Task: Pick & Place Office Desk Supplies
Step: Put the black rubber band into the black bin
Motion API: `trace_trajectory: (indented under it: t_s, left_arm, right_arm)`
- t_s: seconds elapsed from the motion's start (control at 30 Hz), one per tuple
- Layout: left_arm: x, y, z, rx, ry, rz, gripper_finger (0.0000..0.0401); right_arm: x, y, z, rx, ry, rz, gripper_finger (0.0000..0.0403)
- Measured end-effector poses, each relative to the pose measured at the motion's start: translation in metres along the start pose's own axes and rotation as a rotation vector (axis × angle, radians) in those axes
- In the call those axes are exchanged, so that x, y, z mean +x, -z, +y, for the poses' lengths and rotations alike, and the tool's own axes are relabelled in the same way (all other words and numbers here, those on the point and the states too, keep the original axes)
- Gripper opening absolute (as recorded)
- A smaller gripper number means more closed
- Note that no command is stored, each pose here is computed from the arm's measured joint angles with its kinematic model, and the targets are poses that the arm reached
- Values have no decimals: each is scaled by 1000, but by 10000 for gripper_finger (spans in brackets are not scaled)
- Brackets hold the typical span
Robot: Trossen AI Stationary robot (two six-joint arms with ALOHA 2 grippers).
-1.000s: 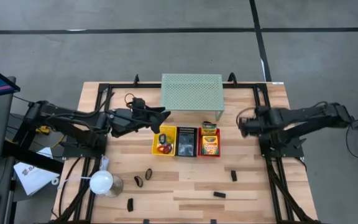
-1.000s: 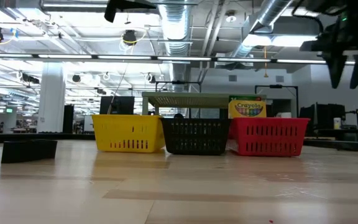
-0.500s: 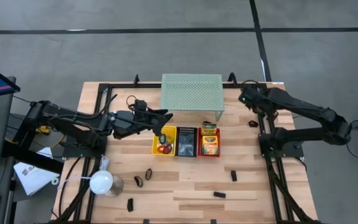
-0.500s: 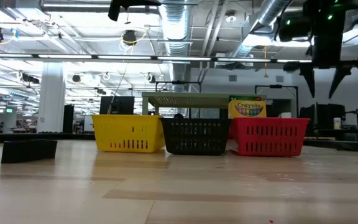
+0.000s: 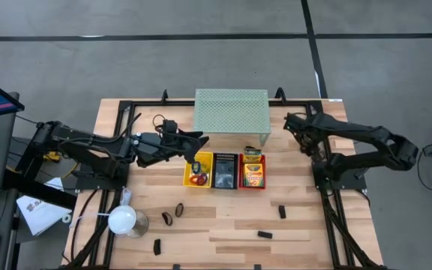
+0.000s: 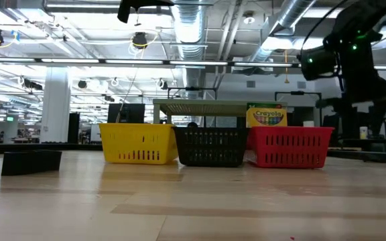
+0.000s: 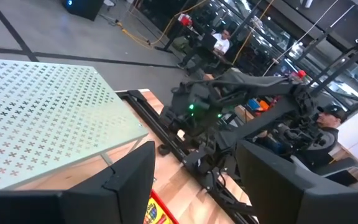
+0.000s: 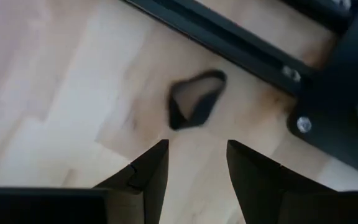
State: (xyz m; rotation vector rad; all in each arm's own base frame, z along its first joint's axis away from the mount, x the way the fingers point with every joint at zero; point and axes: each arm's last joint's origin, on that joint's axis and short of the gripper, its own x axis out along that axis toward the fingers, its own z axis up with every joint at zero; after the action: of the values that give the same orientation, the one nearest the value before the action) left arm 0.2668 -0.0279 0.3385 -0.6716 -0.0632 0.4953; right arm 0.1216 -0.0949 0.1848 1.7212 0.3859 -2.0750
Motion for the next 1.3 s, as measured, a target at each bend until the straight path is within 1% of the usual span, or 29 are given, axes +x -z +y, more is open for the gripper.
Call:
trace_trajectory:
  t_s: [0.17, 0.37, 0.57, 0.8, 1.0, 1.1, 1.23, 1.3]
  left_arm:
    - [0, 1, -1, 0, 20, 18, 221]
    - [0, 1, -1, 0, 37, 34, 221]
    - [0, 1, -1, 0, 43, 40, 221]
    - [0, 2, -2, -1, 71, 64, 221]
    - [0, 2, -2, -1, 71, 64, 221]
    - [0, 2, -2, 0, 70, 64, 221]
    - [1, 1, -1, 3, 72, 66, 221]
    - [2, 0, 0, 3, 71, 65, 221]
  right_arm:
    - [12, 6, -9, 75, 25, 1, 157]
    - [23, 8, -3, 111, 42, -44, 134]
    - [36, 16, 9, 116, 45, -39, 117]
    - [49, 20, 11, 101, 124, -84, 111]
    - [54, 22, 12, 99, 151, -104, 106]
    - [53, 22, 12, 104, 135, -110, 81]
    - [46, 22, 10, 91, 75, -124, 17]
    - [40, 24, 8, 104, 32, -120, 8]
